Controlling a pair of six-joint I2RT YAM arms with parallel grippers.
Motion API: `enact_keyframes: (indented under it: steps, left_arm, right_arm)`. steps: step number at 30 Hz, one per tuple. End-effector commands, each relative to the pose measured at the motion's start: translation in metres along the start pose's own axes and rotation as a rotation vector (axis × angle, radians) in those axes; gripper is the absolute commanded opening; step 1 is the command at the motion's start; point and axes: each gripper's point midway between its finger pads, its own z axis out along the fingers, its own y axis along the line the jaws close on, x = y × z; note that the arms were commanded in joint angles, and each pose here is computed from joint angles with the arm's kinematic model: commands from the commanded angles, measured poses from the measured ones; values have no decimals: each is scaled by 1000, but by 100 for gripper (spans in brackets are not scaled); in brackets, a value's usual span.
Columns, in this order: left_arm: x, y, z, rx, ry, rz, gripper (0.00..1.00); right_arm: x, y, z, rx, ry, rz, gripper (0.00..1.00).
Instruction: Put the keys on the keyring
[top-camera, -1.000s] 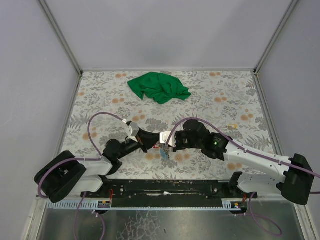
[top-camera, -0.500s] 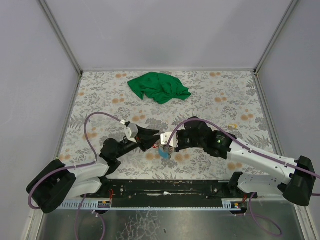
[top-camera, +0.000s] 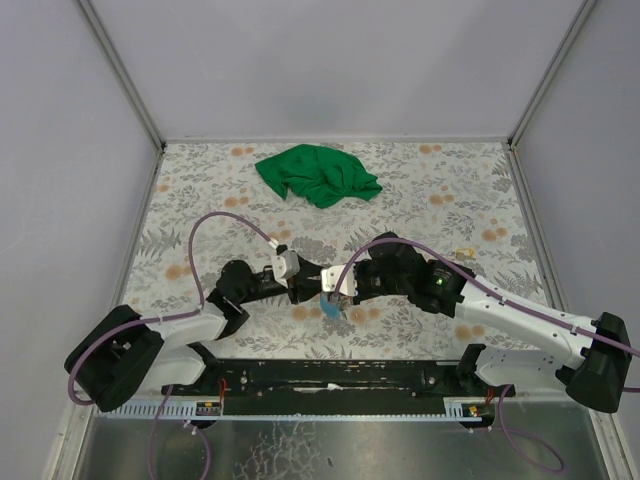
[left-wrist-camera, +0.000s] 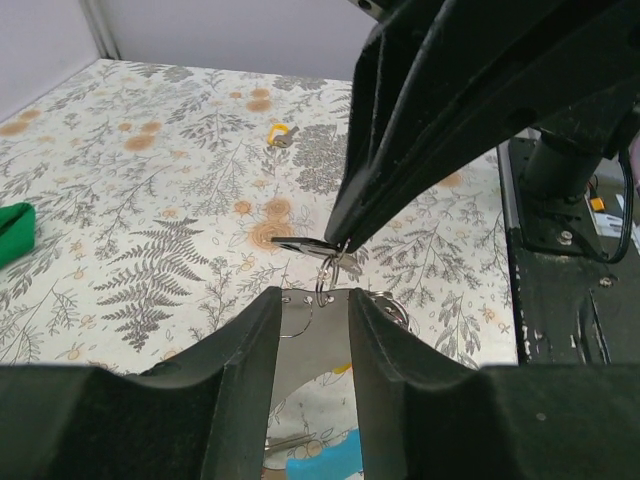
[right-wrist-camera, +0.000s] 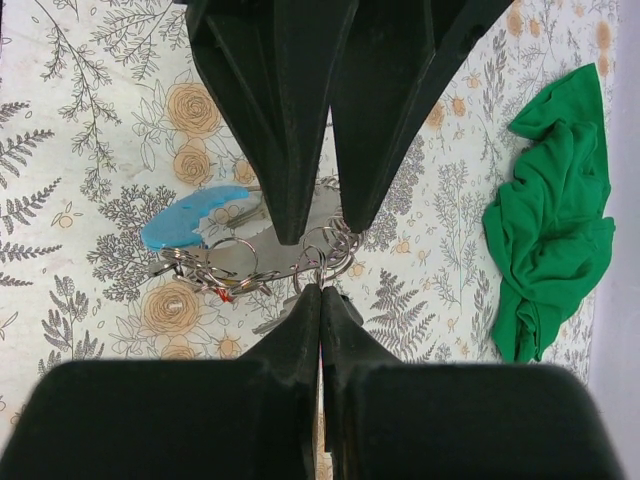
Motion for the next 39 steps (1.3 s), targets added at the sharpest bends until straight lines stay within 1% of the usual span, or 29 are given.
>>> enact_keyframes:
  steps: [1, 7, 17, 20, 24, 31, 35, 39]
  left_arm:
    - [-4, -2, 6, 70, 4, 89, 33]
    - [-1, -7, 11, 134, 18, 78, 30]
    - [-2, -5, 14, 135, 18, 71, 26]
    - [-3, -5, 15, 138, 17, 64, 19]
    - [-5, -3, 15, 120, 12, 51, 0]
    - [-9, 6, 9, 31, -24, 15, 0]
    - [-20, 16, 5, -54, -77, -16, 0]
    - [-31, 20, 3, -100, -143, -57, 0]
  right_arm:
    - [-31, -18, -10, 41, -88, -44, 0]
    - [-32, -18, -10, 37, -93, -47, 0]
    - [-33, -16, -8, 22, -97, -44, 0]
    - [-34, -16, -8, 20, -98, -45, 0]
    - [-31, -16, -9, 24, -85, -41, 0]
    - [-12, -12, -16, 70, -30, -20, 0]
    - [-1, -4, -15, 65, -9, 13, 0]
    - [4, 3, -10, 59, -11, 42, 0]
